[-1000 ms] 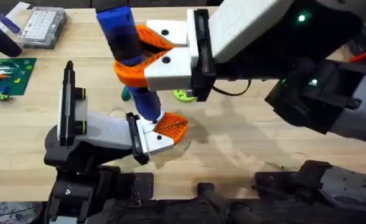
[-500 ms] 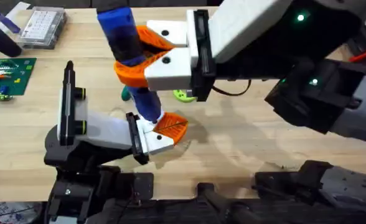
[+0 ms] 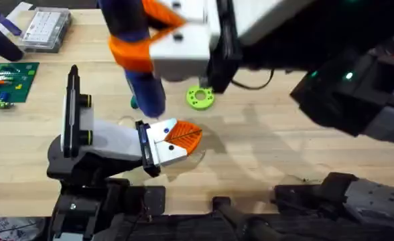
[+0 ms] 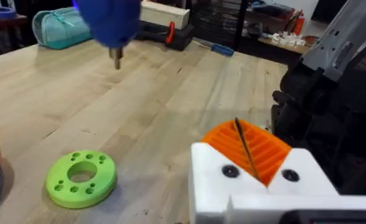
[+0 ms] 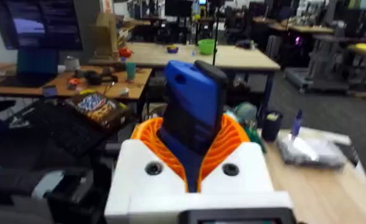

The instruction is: Pick up the gripper from the table and insert it into the empty holder that is missing its gripper. Then pick up a screw, insert it into the mounting hole, and use the screwdriver to tighten it. Finally, clean up the table by picking up the vegetable and placing it into the bucket.

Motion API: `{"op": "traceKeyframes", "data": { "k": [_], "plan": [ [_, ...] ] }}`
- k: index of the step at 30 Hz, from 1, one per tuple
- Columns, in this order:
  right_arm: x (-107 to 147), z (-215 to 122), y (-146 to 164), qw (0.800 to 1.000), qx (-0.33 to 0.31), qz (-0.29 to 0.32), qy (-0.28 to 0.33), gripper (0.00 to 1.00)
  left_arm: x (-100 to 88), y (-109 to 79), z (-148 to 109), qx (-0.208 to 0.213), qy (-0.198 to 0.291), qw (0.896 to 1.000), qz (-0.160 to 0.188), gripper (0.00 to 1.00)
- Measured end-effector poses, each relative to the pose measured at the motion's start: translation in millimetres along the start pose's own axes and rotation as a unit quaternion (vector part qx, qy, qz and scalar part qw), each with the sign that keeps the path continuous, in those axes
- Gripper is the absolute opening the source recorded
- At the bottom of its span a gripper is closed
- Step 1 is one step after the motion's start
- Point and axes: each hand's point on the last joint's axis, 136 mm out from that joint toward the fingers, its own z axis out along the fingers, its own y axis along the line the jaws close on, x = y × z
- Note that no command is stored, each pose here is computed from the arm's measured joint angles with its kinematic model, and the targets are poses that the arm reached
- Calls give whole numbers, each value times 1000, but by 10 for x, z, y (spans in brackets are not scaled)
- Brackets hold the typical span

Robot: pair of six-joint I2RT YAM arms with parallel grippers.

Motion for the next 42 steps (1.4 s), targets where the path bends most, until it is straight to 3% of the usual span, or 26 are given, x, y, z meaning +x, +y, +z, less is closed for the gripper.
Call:
{"op": "traceKeyframes", "data": {
  "k": [6,14,19,28,35,42],
  "plan": [
    [-362,34,-36,999,1,-21,-25,52,0,0,0,0,0,1000,0,11],
    [-393,-55,-239,999,29,-19,-13,52,0,0,0,0,0,1000,0,11],
    [-279,-140,-421,998,55,-18,29,52,0,0,0,0,0,1000,0,11],
    [177,-408,-734,982,99,-96,132,52,0,0,0,0,0,1000,0,11],
    [632,-779,-1228,936,191,-161,249,52,0,0,0,0,0,1000,0,11],
    [1327,-1193,-1834,852,251,-234,396,52,0,0,0,0,0,1000,0,11]
  ]
}}
